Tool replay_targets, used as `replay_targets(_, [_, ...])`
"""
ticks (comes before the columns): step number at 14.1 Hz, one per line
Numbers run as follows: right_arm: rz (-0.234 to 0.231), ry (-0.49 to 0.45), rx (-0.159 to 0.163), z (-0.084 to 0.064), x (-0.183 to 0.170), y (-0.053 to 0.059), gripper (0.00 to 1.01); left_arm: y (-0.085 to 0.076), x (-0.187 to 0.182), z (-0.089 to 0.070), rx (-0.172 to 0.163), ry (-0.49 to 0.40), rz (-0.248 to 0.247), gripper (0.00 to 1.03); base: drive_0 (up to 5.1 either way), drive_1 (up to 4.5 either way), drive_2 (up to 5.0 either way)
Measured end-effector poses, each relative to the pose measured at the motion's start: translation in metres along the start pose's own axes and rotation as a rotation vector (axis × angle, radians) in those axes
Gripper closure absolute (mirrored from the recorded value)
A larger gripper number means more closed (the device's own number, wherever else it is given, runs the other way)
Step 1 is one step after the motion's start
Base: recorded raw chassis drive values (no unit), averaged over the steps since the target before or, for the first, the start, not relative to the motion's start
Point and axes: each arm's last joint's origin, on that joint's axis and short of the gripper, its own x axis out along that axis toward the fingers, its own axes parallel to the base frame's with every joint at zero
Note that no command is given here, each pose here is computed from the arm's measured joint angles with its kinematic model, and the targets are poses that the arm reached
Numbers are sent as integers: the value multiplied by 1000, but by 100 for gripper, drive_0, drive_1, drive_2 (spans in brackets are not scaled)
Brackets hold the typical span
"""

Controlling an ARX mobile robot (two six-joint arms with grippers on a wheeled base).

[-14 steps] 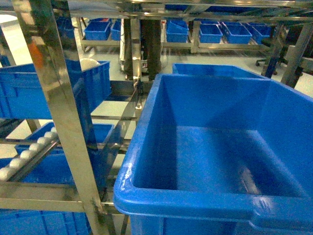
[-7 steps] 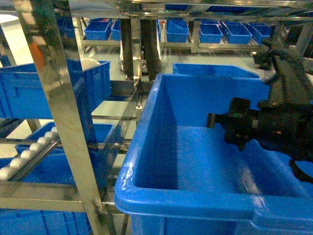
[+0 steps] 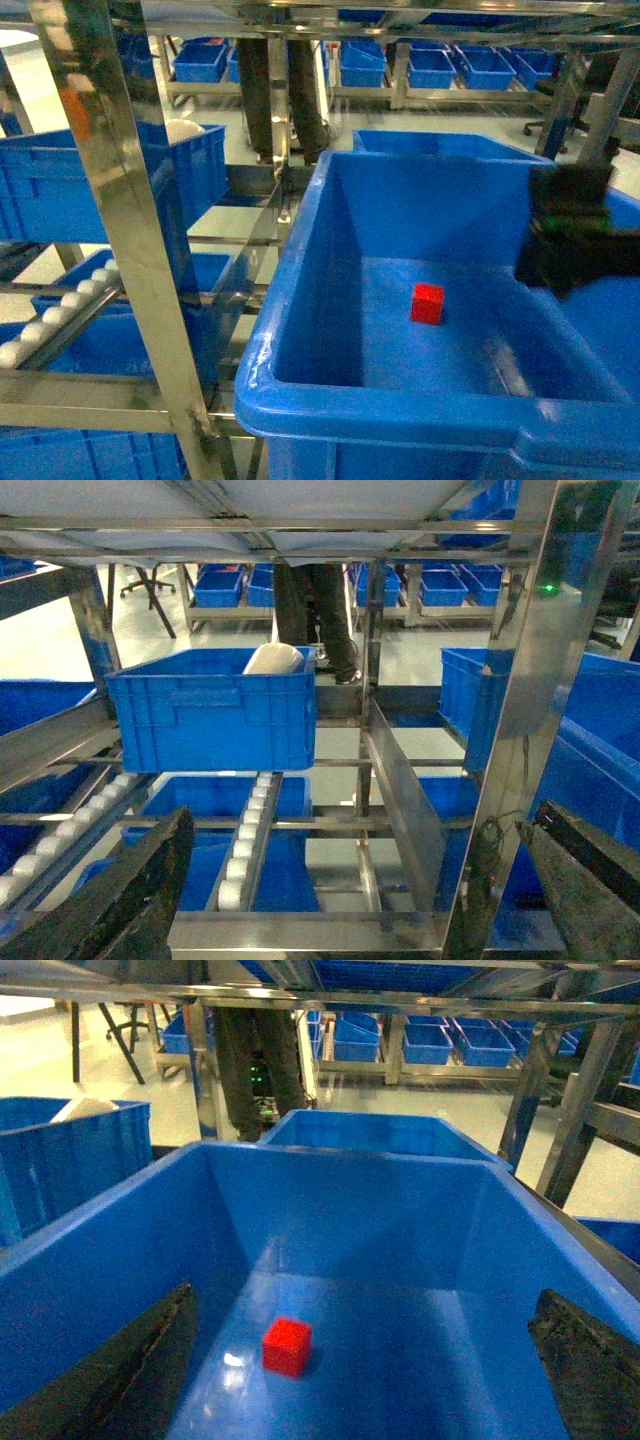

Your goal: Place magnetic block on left shelf second layer

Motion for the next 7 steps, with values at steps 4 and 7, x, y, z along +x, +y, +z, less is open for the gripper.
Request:
replay_targets(4, [-104, 89, -31, -3, -84, -46, 3, 0, 0, 0, 0, 0, 0, 5, 0, 0, 0])
replay_targets(7, [-224, -73, -28, 37, -109, -67, 3, 0, 0, 0, 0, 0, 0, 5, 0, 0, 0])
